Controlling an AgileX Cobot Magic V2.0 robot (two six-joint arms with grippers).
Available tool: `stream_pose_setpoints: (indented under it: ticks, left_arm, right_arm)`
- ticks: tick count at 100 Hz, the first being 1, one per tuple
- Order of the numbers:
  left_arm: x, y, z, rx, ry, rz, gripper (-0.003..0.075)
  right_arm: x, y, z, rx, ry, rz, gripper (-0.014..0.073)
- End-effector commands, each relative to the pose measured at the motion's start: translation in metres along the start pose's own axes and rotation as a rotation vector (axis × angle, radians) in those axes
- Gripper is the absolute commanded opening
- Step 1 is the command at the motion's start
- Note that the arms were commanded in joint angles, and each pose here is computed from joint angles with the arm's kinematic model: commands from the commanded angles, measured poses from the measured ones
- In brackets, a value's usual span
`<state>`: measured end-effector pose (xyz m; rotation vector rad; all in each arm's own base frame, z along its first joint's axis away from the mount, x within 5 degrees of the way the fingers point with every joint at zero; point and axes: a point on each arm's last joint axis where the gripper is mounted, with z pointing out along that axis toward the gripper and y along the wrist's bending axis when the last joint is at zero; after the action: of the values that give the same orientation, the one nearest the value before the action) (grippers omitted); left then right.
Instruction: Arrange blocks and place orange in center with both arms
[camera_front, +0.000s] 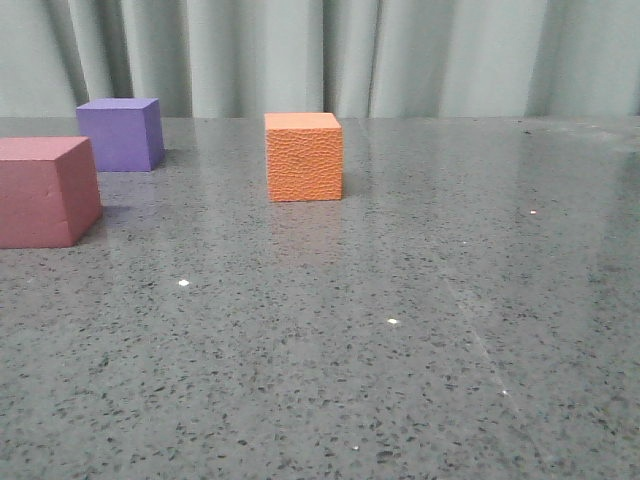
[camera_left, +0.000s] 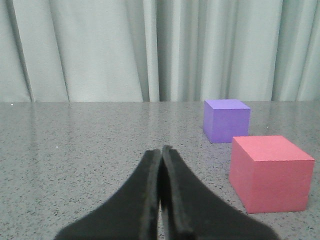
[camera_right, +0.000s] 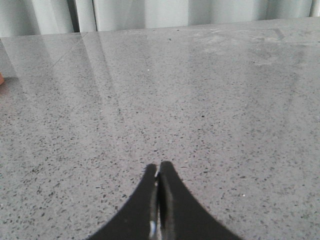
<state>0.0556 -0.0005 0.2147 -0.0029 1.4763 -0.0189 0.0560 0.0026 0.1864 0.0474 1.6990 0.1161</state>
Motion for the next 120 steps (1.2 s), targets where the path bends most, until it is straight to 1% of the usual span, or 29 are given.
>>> stream_pose_setpoints:
  ticks: [1,11,18,24,32,39,45,56,72,79,81,84,91,95,105,120]
  left_arm:
    - [0.009,-0.001,-0.002,0.015,-0.055,-0.008,-0.0019]
    - [0.009,-0.001,-0.002,0.016,-0.059,-0.008,-0.0019]
    - [0.005,-0.002,-0.002,0.023,-0.096,-0.016,-0.0019]
    - [0.000,-0.002,-0.003,0.024,-0.118,-0.079,-0.0019]
    - [-0.008,-0.001,-0.002,0.018,-0.110,-0.140,-0.0019]
    - [-0.021,-0.001,-0.001,0.013,-0.092,-0.185,-0.0019]
    - [-0.038,-0.001,0.001,0.009,-0.072,-0.212,-0.0019]
    - [-0.077,-0.001,0.007,-0.002,0.012,-0.220,-0.0019]
    - [-0.138,-0.002,0.030,-0.027,0.208,-0.212,-0.0019]
    - [-0.161,-0.002,0.043,-0.034,0.296,-0.186,-0.0019]
    - [-0.163,-0.002,0.048,-0.038,0.333,-0.184,-0.0019]
    - [-0.176,-0.002,0.052,-0.040,0.350,-0.183,-0.0019]
    - [-0.193,-0.002,0.066,-0.046,0.401,-0.183,-0.0019]
    - [-0.199,-0.002,0.075,-0.049,0.424,-0.183,-0.0019]
    - [-0.214,-0.003,0.095,-0.049,0.425,-0.183,-0.0019]
    - [-0.212,-0.003,0.121,-0.054,0.472,-0.182,-0.0019]
  right_arm:
    - [-0.014,0.001,-0.004,-0.010,-0.124,-0.011,-0.0067]
    - [-0.014,0.001,-0.004,-0.010,-0.124,-0.011,-0.0067]
    - [-0.014,0.001,-0.004,-0.010,-0.124,-0.011,-0.0067]
    - [-0.014,0.001,-0.004,-0.010,-0.124,-0.011,-0.0067]
    - [-0.014,0.001,-0.004,-0.010,-0.124,-0.011,-0.0067]
    - [-0.014,0.001,-0.004,-0.010,-0.124,-0.011,-0.0067]
    - [-0.014,0.001,-0.004,-0.010,-0.124,-0.011,-0.0067]
    - [-0.014,0.001,-0.004,-0.010,-0.124,-0.011,-0.0067]
    - [-0.014,0.001,-0.004,-0.010,-0.124,-0.011,-0.0067]
    - [-0.014,0.001,-0.004,-0.010,-0.124,-0.011,-0.0067]
    - [-0.014,0.001,-0.004,-0.010,-0.124,-0.011,-0.0067]
    - [-0.014,0.001,-0.004,-0.010,-0.124,-0.011,-0.0067]
    - [-0.014,0.001,-0.004,-0.010,-0.124,-0.011,-0.0067]
    - [-0.014,0.001,-0.004,-0.010,-0.124,-0.011,-0.0067]
    - [-0.014,0.001,-0.004,-0.010,-0.124,-0.011,-0.0067]
    - [-0.014,0.001,-0.004,-0.010,-0.124,-0.011,-0.0067]
